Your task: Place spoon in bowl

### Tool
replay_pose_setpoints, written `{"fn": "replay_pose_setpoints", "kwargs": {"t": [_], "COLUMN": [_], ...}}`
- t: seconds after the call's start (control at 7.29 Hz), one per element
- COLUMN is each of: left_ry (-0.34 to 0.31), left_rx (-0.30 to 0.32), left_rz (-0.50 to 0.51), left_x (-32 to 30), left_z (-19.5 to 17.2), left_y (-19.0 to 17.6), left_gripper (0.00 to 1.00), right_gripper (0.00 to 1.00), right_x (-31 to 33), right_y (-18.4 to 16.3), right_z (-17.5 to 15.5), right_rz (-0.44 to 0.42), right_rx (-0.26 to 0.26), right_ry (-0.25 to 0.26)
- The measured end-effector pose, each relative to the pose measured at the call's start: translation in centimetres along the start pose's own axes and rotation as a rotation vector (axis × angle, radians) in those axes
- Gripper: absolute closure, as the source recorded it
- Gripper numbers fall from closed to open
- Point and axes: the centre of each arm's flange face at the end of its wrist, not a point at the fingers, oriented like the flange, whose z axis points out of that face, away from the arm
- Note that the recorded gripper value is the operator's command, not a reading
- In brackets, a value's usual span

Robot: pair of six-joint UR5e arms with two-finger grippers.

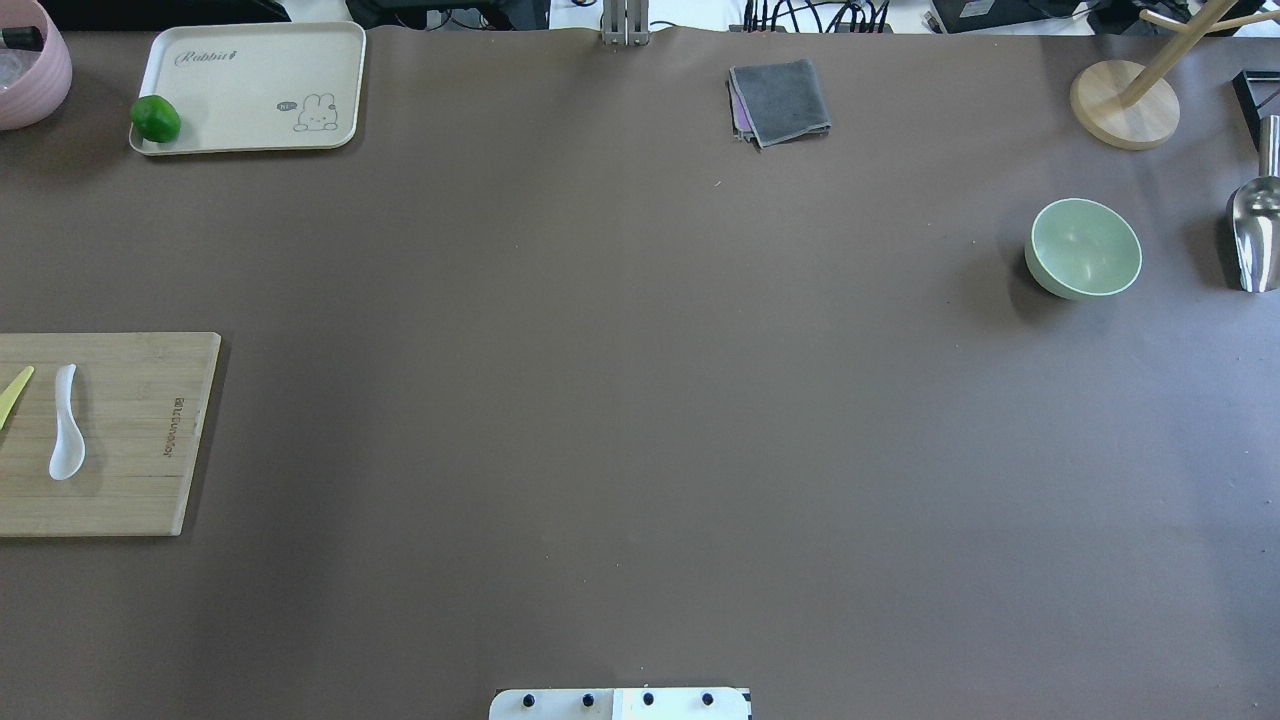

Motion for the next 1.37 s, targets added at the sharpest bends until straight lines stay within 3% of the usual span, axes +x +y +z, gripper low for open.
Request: {"fn": "replay_pose_setpoints", "kwargs": {"t": [0.27,0.55,0.82,0.96,1.37], "left_ry": [0.099,0.142,0.172,0.197,0.240], "left_rx": [0.020,0.063,0.072,0.069,0.066], "left_rz": [-0.102,-0.081,-0.043,-0.037,-0.030], "left_x": [0.2,0.5,1.0,1.4,1.9], "left_z": [0.7,1.3,2.7,3.0,3.1], "left_y": [-0.8,0.4,1.9,2.2,2.4], "left_gripper": [0.02,0.02,0.02,0.02,0.02], "right_gripper": [0.00,0.00,0.02,0.02,0.16], "right_x": [-2.4,-1.9,-0.9,-1.4,-6.0], "right_y": [-1.5,-2.6,-5.5,-6.9,-8.7], "right_z": [-1.5,1.4,6.8,10.1,21.9], "right_rz": [0.010,0.045,0.103,0.144,0.244], "right_rx": [0.040,-0.001,-0.031,-0.016,0.103], "right_ry": [-0.029,-0.039,-0.033,-0.013,0.014]}}
